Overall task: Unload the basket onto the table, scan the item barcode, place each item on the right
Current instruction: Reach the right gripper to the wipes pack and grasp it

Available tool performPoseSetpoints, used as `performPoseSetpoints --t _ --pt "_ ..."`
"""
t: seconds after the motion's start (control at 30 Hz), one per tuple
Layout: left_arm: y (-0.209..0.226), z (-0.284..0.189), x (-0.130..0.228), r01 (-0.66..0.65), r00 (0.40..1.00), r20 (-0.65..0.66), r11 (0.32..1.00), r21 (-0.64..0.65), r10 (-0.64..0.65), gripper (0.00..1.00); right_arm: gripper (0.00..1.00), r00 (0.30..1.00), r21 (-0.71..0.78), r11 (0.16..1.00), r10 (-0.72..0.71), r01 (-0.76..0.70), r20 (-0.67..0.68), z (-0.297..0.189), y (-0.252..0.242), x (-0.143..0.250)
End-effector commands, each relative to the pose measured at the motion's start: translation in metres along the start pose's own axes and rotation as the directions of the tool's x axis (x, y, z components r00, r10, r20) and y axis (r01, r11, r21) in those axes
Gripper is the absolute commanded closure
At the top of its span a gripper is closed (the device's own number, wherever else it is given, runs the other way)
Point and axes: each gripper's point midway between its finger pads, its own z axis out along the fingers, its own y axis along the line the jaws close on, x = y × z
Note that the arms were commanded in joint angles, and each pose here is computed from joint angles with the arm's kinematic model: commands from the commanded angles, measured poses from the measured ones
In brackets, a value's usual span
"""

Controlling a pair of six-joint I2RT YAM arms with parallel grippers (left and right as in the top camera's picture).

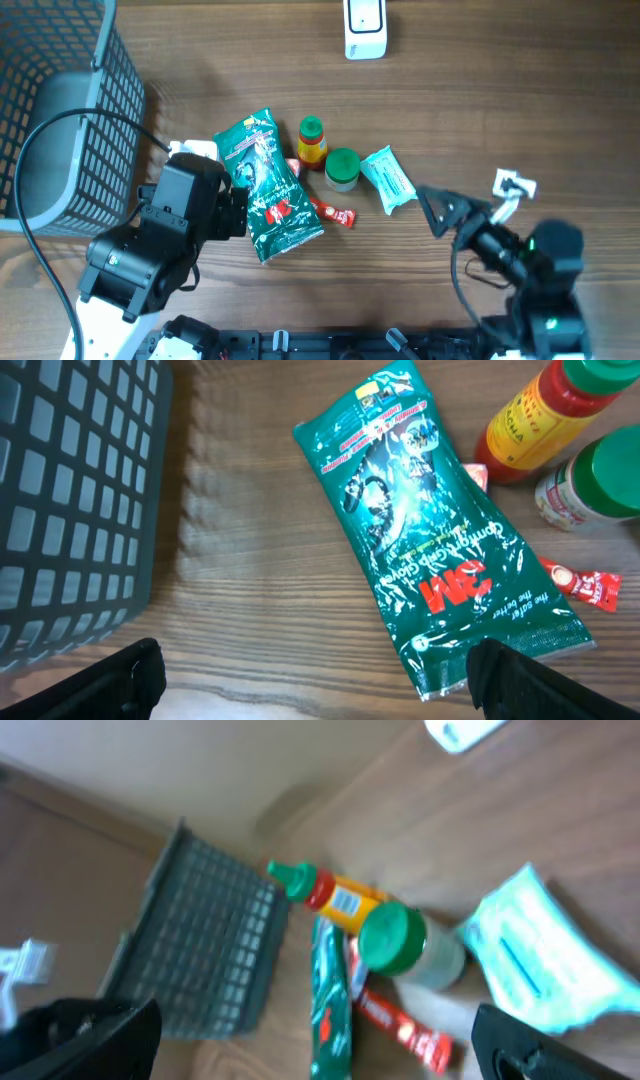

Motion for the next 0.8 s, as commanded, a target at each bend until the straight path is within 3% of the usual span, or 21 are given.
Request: performPoseSetpoints --t 0.0,0.03,0.1,0.2,0.33,0.4,0.57,0.63,0.77 --pt "0.001 0.001 0.0 -0.014 1.0 -0.001 1.0 -0.009 0.014 0.0 0.01 0.977 0.218 0.952 -0.199 0.212 -0.082 0.007 -0.01 -0.035" --pt "0.001 0.001 0.0 -0.014 1.0 -0.001 1.0 -0.009 0.014 0.0 0.01 0.973 0.364 0.904 -0.188 0.225 -0.136 0.004 -0.027 -0.047" --pt "0.001 0.001 0.0 -0.014 1.0 -0.001 1.0 -0.009 0.014 0.0 0.0 0.963 0.468 0.846 -0.179 0.256 -0.204 0.002 -0.035 -0.058" --pt "0.001 0.001 0.0 -0.014 1.0 -0.001 1.0 -0.009 0.014 0.0 0.0 0.916 0.471 0.81 -0.188 0.348 -0.354 0.014 -0.024 -0.054" --pt "0.001 0.001 0.0 -0.014 1.0 -0.001 1.0 -0.009 0.014 0.0 0.0 0.895 0.443 0.806 -0.224 0.393 -0.387 0.029 -0.019 -0.048" --pt "0.001 0.001 0.0 -0.014 1.0 -0.001 1.0 -0.009 0.014 0.0 0.0 0.822 0.347 0.788 -0.325 0.509 -0.468 0.044 -0.02 -0.038" --pt "0.001 0.001 0.0 -0.014 1.0 -0.001 1.0 -0.009 0.014 0.0 0.01 0.713 0.441 0.595 -0.356 0.672 -0.605 0.08 -0.06 -0.019" --pt "0.001 0.001 0.0 -0.014 1.0 -0.001 1.0 -0.009 0.014 0.0 0.07 0.608 0.362 0.543 -0.386 0.758 -0.693 0.099 -0.069 0.004" --pt "0.001 0.001 0.0 -0.014 1.0 -0.001 1.0 -0.009 0.014 0.0 0.09 0.513 0.309 0.477 -0.39 0.823 -0.764 0.133 -0.092 0.036"
